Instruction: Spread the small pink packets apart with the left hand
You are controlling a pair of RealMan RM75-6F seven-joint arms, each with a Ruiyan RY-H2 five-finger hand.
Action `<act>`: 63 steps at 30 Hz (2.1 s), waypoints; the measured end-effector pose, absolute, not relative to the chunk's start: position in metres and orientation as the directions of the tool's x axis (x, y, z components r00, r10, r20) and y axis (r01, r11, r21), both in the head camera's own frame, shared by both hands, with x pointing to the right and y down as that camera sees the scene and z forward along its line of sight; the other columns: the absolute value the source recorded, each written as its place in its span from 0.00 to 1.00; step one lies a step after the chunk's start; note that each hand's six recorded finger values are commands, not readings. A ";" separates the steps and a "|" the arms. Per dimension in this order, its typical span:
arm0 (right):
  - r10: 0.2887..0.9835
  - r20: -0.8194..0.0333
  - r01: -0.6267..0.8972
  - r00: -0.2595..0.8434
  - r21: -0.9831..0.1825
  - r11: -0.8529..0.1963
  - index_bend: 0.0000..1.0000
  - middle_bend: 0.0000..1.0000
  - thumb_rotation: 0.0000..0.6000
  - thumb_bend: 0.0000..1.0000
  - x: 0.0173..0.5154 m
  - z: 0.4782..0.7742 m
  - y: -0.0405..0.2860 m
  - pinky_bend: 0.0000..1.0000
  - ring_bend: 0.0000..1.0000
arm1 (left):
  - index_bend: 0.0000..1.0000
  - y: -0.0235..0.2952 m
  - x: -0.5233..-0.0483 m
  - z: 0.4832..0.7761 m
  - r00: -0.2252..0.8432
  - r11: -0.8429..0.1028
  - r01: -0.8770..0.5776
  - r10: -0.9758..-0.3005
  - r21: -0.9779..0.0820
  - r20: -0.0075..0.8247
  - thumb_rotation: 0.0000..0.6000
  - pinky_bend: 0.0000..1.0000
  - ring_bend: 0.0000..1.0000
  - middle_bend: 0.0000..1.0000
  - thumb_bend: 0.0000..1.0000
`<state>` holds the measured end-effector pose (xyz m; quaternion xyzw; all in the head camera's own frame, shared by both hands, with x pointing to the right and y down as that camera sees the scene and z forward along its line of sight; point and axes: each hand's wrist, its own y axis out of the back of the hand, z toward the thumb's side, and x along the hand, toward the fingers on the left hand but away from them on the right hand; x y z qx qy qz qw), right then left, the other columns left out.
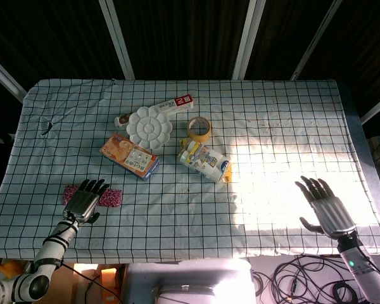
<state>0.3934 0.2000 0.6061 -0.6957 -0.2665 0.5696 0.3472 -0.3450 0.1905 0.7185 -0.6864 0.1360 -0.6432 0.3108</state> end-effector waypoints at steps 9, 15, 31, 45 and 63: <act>0.761 -0.613 -0.022 0.212 -0.781 -0.624 0.00 0.00 1.00 0.24 0.392 0.606 0.206 0.00 0.00 | 0.15 0.187 -0.345 0.727 0.121 -0.773 0.224 -0.583 -0.594 0.803 1.00 0.00 0.00 0.00 0.34; 0.761 -0.614 -0.023 0.210 -0.781 -0.624 0.00 0.00 1.00 0.24 0.392 0.606 0.205 0.00 0.00 | 0.20 0.187 -0.341 0.729 0.126 -0.775 0.219 -0.580 -0.593 0.805 1.00 0.00 0.00 0.00 0.34; 0.760 -0.616 -0.024 0.208 -0.780 -0.625 0.00 0.00 1.00 0.24 0.392 0.607 0.206 0.00 0.00 | 0.40 0.183 -0.334 0.729 0.151 -0.753 0.183 -0.614 -0.633 0.775 1.00 0.00 0.00 0.00 0.34; 0.761 -0.616 -0.025 0.204 -0.780 -0.625 0.00 0.00 1.00 0.24 0.393 0.607 0.206 0.00 0.00 | 0.49 0.181 -0.348 0.706 0.152 -0.713 0.174 -0.662 -0.680 0.733 1.00 0.00 0.00 0.00 0.34; 0.746 -0.631 -0.040 0.213 -0.769 -0.638 0.00 0.00 1.00 0.24 0.386 0.615 0.207 0.00 0.00 | 0.12 0.245 -0.432 0.691 0.040 -0.747 0.166 -0.647 -0.644 0.761 1.00 0.00 0.00 0.00 0.34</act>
